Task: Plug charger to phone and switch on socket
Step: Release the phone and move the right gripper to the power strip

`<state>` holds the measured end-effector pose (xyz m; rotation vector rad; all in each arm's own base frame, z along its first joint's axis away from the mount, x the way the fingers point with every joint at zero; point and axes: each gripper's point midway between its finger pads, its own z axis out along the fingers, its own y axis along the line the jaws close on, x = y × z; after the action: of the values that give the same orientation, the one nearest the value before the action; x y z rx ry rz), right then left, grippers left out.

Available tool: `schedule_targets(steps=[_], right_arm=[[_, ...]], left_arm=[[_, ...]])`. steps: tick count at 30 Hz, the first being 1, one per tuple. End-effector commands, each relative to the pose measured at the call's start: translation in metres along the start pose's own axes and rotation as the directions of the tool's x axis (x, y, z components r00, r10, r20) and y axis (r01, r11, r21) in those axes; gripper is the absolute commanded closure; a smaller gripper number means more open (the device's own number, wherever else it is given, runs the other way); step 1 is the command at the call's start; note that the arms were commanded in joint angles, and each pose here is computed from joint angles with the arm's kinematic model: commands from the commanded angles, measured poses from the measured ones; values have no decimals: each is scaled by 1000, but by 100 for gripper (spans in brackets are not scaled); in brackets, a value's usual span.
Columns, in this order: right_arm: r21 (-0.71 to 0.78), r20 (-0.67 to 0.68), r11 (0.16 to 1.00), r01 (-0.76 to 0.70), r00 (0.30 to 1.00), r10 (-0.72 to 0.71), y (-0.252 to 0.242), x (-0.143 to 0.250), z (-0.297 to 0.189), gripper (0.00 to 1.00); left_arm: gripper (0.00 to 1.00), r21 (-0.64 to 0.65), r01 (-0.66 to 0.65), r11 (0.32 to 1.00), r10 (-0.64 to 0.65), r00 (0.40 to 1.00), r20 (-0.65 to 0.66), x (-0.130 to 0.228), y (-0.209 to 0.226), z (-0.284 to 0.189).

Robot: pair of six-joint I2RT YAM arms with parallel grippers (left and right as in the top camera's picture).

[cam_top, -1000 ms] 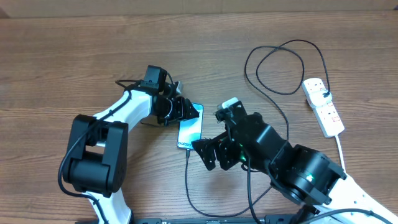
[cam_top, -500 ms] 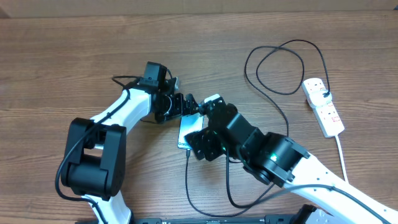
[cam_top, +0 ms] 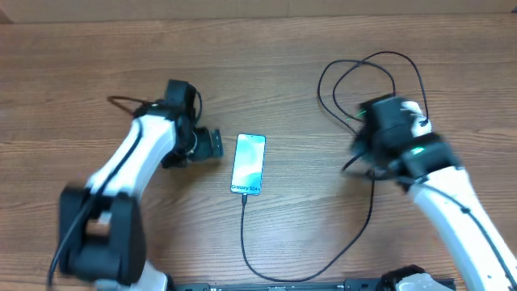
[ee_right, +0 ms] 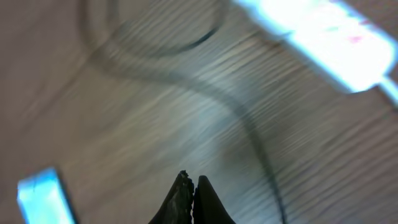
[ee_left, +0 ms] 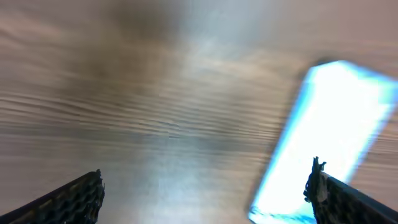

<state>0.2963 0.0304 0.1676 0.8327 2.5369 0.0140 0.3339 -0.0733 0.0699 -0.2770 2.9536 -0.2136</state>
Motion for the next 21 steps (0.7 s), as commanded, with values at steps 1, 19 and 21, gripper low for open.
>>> schedule_targets(steps=[1, 19, 21], right_arm=[[2, -5, 985, -173, 985, 173, -31, -33, 6, 96], [93, -265, 946, -312, 908, 325, -123, -115, 55, 96], [105, -309, 946, -308, 894, 325, -123, -119, 63, 96]], left_arm=[[0, 47, -28, 998, 13, 958, 287, -15, -12, -96], [0, 1, 181, 983, -134, 723, 677, 84, 73, -255], [0, -11, 183, 983, -130, 736, 664, 88, 74, -252]])
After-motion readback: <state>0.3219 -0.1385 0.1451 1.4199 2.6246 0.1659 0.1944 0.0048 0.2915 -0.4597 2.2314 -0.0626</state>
